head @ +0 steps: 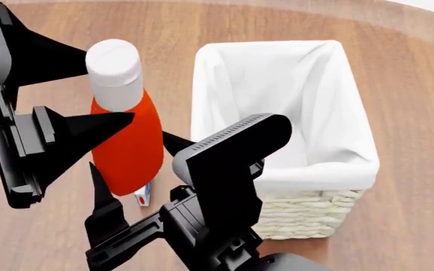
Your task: Pick up the ketchup, and put it in the basket.
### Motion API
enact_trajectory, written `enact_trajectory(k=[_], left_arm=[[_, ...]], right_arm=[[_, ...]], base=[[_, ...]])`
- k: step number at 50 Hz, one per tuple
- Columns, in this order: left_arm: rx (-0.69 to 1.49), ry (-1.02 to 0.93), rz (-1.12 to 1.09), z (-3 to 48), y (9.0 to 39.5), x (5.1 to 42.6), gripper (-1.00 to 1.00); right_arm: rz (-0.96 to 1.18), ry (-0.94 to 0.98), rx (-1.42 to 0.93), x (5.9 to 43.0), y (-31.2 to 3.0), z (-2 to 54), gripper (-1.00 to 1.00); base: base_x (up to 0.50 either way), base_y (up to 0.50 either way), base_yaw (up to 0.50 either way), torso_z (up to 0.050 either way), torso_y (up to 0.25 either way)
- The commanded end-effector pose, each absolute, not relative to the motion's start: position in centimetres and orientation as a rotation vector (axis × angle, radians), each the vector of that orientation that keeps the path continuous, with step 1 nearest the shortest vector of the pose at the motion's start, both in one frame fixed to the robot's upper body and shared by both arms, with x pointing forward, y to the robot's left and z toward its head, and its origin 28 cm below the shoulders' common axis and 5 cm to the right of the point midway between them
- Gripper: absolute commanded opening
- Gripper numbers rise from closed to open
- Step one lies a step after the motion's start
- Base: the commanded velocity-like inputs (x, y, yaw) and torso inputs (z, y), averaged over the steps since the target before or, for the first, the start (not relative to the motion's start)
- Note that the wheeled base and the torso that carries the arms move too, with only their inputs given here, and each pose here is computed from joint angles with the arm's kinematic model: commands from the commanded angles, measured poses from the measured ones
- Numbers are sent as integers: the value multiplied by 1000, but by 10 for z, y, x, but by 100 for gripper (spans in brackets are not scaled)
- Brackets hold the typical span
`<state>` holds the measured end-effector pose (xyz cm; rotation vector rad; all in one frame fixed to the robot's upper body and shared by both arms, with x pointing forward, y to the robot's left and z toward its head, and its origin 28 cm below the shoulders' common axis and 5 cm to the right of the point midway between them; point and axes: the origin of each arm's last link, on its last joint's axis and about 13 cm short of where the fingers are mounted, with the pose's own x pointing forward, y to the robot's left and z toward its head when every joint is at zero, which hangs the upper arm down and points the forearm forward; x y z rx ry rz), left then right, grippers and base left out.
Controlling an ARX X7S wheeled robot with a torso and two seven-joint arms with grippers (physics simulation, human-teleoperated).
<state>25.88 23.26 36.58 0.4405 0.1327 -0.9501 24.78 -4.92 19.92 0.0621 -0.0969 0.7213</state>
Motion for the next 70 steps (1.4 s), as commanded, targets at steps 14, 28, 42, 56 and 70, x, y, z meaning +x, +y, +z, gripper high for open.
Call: enact_trajectory(k=[14, 28, 42, 56, 70], left_arm=[[401, 75, -951, 371, 232, 259, 100], [386, 55, -941, 370, 238, 253, 100], [269, -43, -895, 357, 247, 235, 100], [53, -126, -737, 324, 237, 208, 100], [-18, -199, -694, 279, 220, 167, 100]], right_arm=[[712, -176, 94, 253, -53, 213, -100], [655, -206, 111, 258, -67, 223, -100], [591, -248, 126, 261, -83, 238, -100], [535, -266, 116, 262, -92, 245, -100], [487, -273, 112, 267, -100, 253, -100]], base=[[0, 0, 0, 0, 1], [0, 0, 0, 1, 0], [0, 0, 0, 0, 1], [0, 0, 0, 0, 0], [0, 0, 0, 0, 0]])
